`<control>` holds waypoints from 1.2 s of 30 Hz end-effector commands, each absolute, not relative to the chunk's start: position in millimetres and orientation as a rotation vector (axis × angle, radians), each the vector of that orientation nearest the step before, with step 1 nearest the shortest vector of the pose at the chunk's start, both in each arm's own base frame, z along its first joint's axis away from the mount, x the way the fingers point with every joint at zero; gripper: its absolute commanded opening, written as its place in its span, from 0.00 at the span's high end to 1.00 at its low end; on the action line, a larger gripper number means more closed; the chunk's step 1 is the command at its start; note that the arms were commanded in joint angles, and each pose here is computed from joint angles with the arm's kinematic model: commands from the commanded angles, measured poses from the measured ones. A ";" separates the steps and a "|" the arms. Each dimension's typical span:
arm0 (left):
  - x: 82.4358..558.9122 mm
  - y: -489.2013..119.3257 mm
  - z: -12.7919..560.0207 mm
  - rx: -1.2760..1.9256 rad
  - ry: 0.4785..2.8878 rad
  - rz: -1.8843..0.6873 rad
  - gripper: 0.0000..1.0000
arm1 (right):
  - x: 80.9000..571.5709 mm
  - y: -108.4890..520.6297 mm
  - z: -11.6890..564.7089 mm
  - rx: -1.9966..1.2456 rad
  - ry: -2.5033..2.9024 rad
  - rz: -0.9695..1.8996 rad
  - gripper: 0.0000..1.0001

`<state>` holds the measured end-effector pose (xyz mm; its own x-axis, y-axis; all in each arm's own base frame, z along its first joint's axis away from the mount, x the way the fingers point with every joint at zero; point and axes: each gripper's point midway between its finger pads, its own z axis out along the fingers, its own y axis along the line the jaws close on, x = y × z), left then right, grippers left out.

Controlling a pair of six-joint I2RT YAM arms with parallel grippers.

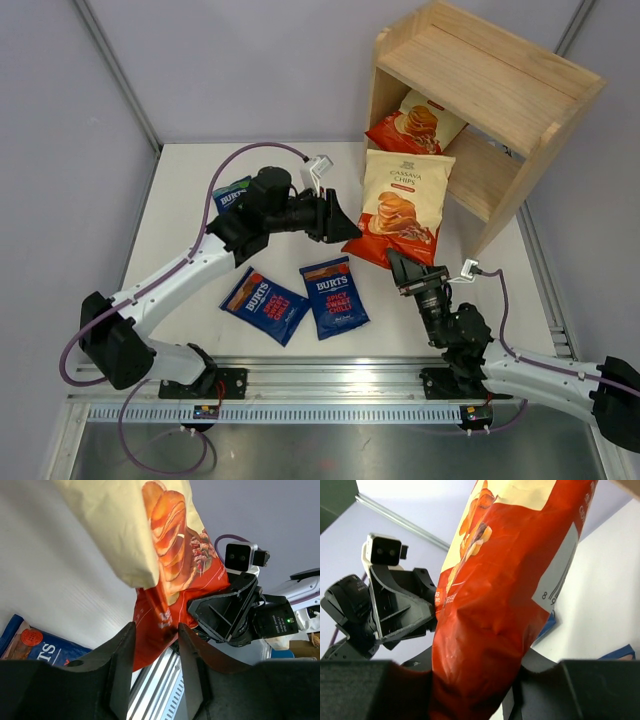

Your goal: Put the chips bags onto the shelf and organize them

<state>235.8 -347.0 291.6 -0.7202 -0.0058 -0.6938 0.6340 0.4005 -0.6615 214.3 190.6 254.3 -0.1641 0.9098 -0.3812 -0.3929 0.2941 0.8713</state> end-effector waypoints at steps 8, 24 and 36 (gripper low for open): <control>244.4 -333.9 299.0 0.494 1.994 -1.239 0.34 | 210.2 142.9 292.2 0.641 1.069 1.190 0.99; 215.2 -249.8 292.1 0.443 2.014 -0.902 0.01 | 228.5 103.6 343.5 0.774 0.924 1.010 0.99; 172.6 -204.5 271.6 0.633 2.002 -0.773 0.01 | 269.9 79.1 371.1 0.844 0.850 0.911 0.98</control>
<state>176.7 -217.1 291.4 -0.5106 0.0722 -0.8568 0.6696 0.6585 -0.3435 275.7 97.3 327.6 0.2911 0.8870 -0.3586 -0.2434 0.4311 0.8688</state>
